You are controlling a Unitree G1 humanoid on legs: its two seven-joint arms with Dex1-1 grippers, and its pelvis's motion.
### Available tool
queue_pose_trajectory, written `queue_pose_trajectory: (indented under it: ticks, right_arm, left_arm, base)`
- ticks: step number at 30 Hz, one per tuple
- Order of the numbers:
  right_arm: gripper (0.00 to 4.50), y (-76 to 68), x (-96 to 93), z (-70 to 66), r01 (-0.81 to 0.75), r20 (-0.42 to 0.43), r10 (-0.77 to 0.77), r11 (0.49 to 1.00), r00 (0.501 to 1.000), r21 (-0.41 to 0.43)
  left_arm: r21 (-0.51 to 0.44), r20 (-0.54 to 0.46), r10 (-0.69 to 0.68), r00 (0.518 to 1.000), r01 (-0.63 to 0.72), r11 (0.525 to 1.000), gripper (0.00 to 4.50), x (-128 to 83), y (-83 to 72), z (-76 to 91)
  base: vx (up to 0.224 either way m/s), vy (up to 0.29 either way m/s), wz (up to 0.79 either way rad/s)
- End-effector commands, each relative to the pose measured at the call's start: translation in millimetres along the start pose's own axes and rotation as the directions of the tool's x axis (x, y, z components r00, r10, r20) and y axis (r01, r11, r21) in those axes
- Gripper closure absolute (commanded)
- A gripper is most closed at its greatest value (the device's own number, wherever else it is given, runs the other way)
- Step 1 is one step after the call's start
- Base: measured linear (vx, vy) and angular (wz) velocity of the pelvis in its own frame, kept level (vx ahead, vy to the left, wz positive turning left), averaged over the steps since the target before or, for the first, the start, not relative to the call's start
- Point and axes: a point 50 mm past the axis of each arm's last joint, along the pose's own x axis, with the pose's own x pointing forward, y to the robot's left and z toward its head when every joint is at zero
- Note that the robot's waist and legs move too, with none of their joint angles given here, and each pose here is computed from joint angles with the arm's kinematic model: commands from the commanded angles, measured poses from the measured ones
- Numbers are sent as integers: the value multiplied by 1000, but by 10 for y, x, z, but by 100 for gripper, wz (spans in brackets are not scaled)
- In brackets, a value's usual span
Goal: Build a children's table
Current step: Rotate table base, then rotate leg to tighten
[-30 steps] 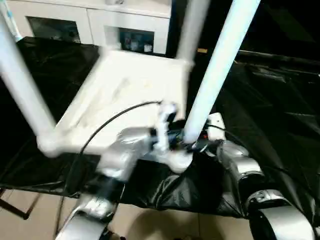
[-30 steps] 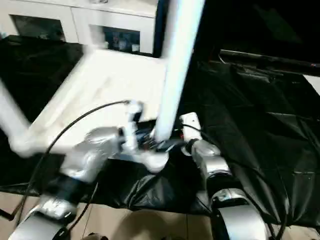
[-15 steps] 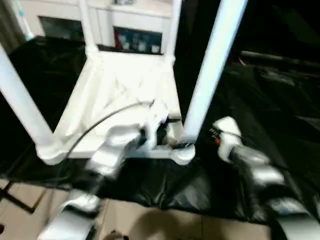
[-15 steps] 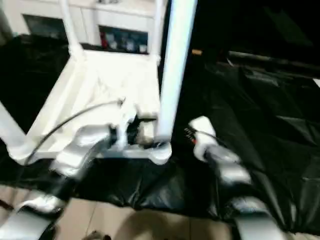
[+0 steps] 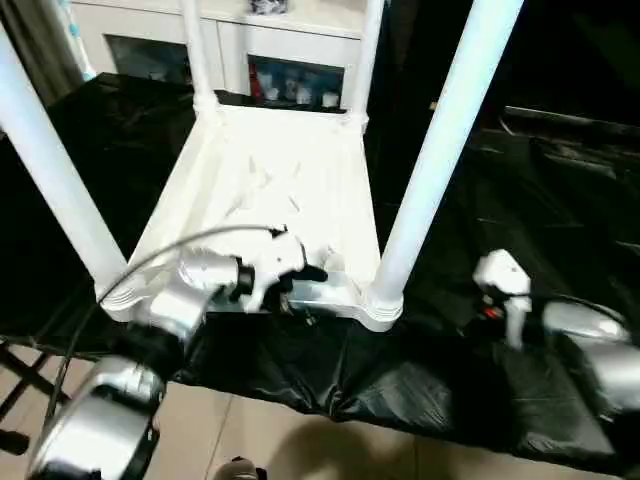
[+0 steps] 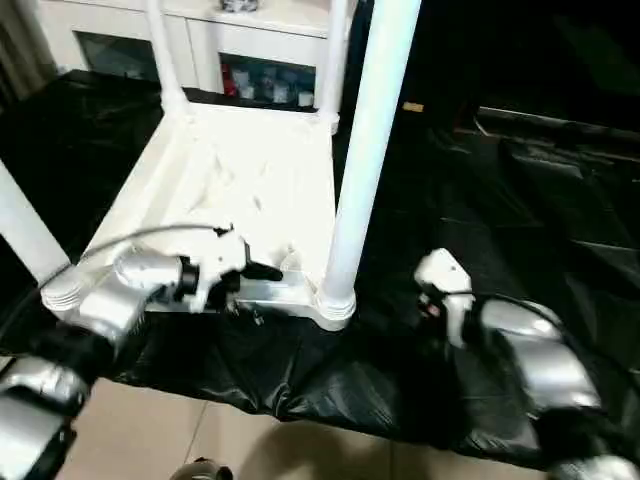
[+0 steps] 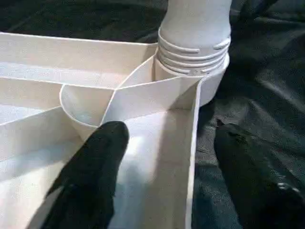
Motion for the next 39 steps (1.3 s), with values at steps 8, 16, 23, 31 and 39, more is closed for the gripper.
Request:
queue_pose_trajectory:
  ticks: [8, 16, 23, 31, 39]
  right_arm:
    - [0, 84, -87, 53, -35, -7, 35, 999, 999, 16]
    - [0, 124, -108, 57, -36, -13, 36, 999, 999, 29]
    - [0, 128, -104, 78, -38, -16, 39, 999, 999, 30]
    - [0, 148, -32, 128, -62, 3, 62, 998, 998, 25]
    - [0, 128, 175, 235, -35, 46, 36, 999, 998, -36]
  left_arm:
    - [-26, -41, -65, 997, 64, 998, 198, -4, 40, -34]
    - [-74, -39, -90, 995, 87, 993, 253, -18, 66, -59]
    - [-106, -82, -115, 990, 106, 989, 311, -66, 58, -132]
    - [-141, -84, -130, 988, 117, 983, 379, -95, 52, -170]
    - [-179, -79, -124, 989, 108, 978, 423, -80, 15, -207]
  base:
    - [0, 0, 0]
    - [0, 0, 0]
    - [0, 0, 0]
    - [0, 0, 0]
    - [0, 0, 0]
